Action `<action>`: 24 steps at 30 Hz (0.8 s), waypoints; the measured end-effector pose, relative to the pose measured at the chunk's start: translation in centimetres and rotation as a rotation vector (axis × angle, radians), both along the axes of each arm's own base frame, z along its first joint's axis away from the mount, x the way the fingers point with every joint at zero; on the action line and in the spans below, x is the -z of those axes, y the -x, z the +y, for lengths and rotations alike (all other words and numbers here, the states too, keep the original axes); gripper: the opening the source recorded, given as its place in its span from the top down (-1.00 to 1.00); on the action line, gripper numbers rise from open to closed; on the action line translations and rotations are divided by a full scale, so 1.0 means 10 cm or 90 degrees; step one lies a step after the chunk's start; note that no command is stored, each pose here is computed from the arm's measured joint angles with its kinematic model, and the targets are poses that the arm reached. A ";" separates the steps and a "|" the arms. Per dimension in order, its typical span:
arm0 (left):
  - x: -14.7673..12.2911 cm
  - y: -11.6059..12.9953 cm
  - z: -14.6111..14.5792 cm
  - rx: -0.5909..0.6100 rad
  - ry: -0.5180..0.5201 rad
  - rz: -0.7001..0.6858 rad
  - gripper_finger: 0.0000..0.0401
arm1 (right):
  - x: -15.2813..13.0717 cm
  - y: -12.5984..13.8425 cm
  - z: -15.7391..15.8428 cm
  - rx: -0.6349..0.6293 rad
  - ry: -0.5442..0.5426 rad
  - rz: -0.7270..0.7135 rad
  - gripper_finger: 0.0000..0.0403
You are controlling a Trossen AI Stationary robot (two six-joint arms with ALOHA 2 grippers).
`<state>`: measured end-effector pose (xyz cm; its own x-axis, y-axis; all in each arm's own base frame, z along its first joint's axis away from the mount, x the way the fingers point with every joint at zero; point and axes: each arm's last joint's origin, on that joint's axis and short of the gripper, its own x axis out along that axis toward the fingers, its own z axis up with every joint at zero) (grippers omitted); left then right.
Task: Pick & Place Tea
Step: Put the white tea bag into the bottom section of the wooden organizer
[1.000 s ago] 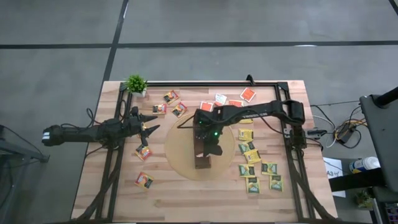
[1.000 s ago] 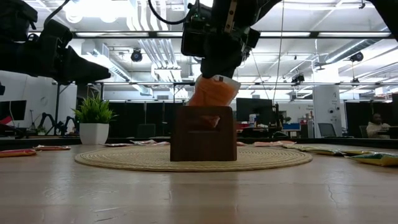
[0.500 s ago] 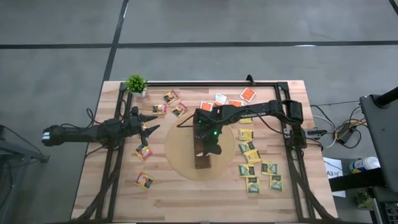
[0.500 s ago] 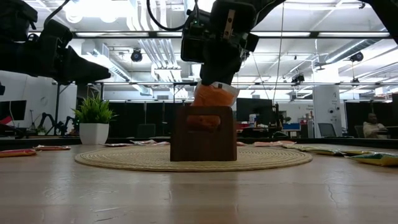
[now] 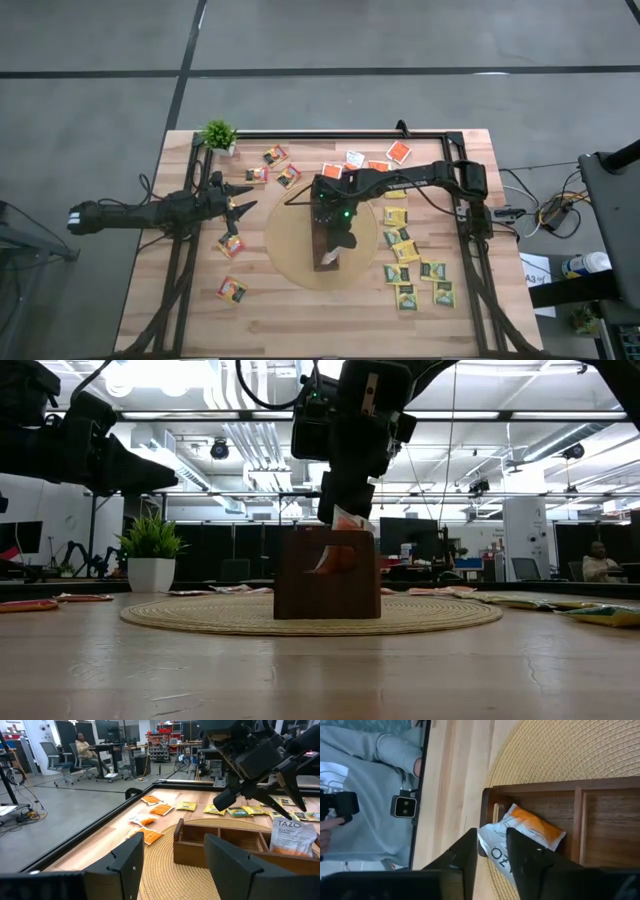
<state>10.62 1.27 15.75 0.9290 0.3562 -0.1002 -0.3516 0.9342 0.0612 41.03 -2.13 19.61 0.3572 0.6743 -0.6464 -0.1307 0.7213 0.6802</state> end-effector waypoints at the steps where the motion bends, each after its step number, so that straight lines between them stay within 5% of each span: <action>1: 0.00 0.00 0.00 0.000 0.000 0.000 -0.01 | 0.00 0.00 0.00 0.001 0.000 0.001 0.45; 6: 0.00 0.00 0.00 0.000 0.000 0.000 -0.01 | -0.03 0.01 -0.01 -0.008 0.005 -0.010 0.34; 12: 0.00 0.00 0.00 0.000 0.000 0.000 -0.01 | -0.24 0.17 0.04 -0.123 0.066 -0.101 0.31; 20: 0.00 0.00 0.00 0.000 0.000 0.000 -0.01 | -0.34 0.33 0.34 -0.293 0.450 -0.118 0.39; 24: 0.00 0.00 0.00 0.000 0.000 0.000 -0.01 | -0.34 0.30 0.47 -0.280 0.503 -0.120 0.43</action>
